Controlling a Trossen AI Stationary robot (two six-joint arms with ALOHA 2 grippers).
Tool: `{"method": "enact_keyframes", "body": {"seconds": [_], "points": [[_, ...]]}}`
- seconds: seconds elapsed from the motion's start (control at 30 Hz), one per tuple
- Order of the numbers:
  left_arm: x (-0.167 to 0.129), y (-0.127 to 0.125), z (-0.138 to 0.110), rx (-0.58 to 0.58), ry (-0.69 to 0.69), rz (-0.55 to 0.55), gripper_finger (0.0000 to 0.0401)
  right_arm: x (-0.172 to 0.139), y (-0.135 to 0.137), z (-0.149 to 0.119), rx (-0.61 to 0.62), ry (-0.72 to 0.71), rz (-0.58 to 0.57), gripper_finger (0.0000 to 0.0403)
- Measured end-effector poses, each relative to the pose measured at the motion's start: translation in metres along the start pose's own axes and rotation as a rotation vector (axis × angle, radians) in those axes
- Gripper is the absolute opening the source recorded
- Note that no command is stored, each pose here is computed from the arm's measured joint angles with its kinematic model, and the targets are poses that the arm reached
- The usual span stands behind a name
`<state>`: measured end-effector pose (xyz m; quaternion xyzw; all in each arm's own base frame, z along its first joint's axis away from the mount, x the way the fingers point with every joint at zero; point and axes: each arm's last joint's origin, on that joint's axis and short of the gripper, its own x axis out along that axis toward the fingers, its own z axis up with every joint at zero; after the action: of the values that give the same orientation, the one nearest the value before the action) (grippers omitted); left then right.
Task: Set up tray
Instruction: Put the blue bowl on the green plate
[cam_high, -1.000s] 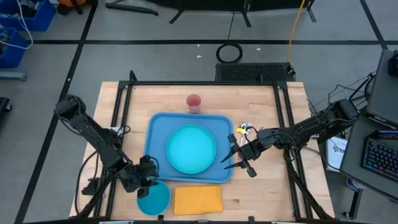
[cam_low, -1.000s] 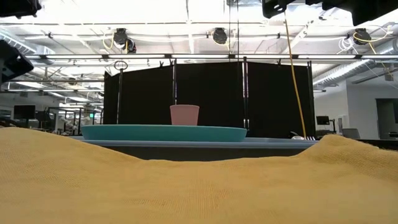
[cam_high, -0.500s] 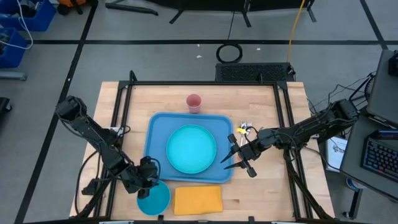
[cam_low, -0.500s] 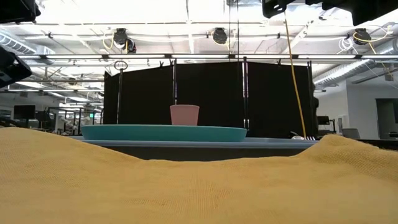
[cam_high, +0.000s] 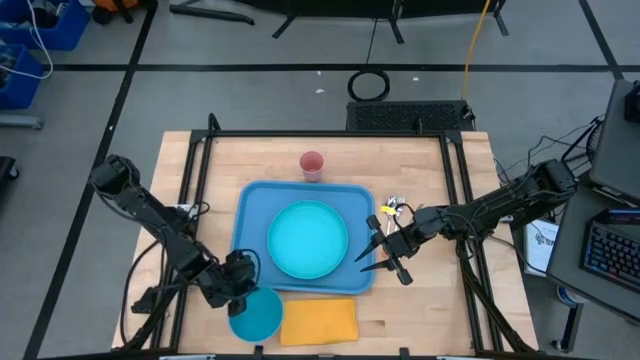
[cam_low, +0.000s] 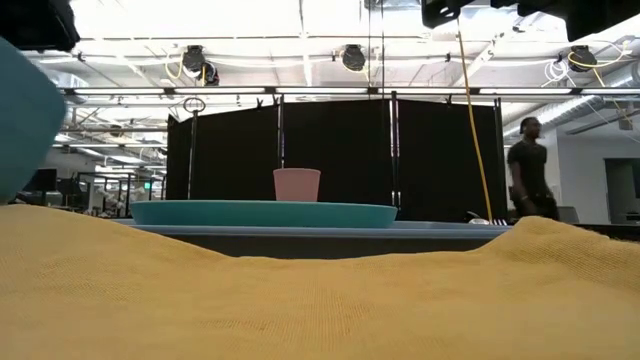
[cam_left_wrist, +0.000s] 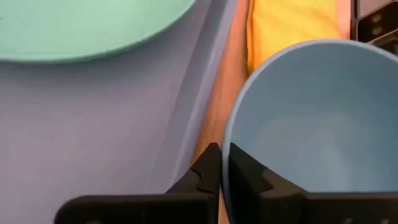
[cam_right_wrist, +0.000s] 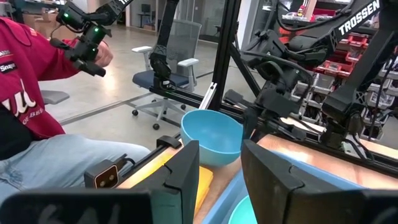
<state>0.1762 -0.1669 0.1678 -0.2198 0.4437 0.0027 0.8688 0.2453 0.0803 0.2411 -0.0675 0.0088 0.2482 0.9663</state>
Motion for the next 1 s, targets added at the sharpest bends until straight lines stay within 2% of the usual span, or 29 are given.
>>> {"method": "enact_keyframes", "body": {"seconds": [0.33, 0.5, 0.6, 0.8, 1.0], "points": [[-0.013, 0.002, 0.013, 0.044, -0.112, 0.003, 0.0009, 0.000, 0.000, 0.000, -0.006, 0.000, 0.000, 0.0110], [-0.032, 0.004, 0.025, 0.073, -0.265, 0.021, 0.0012, 0.000, 0.000, 0.000, -0.009, -0.001, -0.001, 0.0110], [-0.042, 0.011, 0.034, 0.059, -0.360, 0.074, 0.0009, 0.000, 0.000, 0.000, -0.009, -0.001, -0.001, 0.0110], [-0.045, 0.030, 0.055, -0.058, -0.440, 0.167, 0.0013, 0.000, 0.000, 0.000, -0.010, -0.003, -0.001, 0.0110], [-0.040, 0.056, 0.079, -0.219, -0.428, 0.205, 0.0009, 0.000, 0.000, 0.001, -0.015, -0.008, -0.002, 0.0110]]}}
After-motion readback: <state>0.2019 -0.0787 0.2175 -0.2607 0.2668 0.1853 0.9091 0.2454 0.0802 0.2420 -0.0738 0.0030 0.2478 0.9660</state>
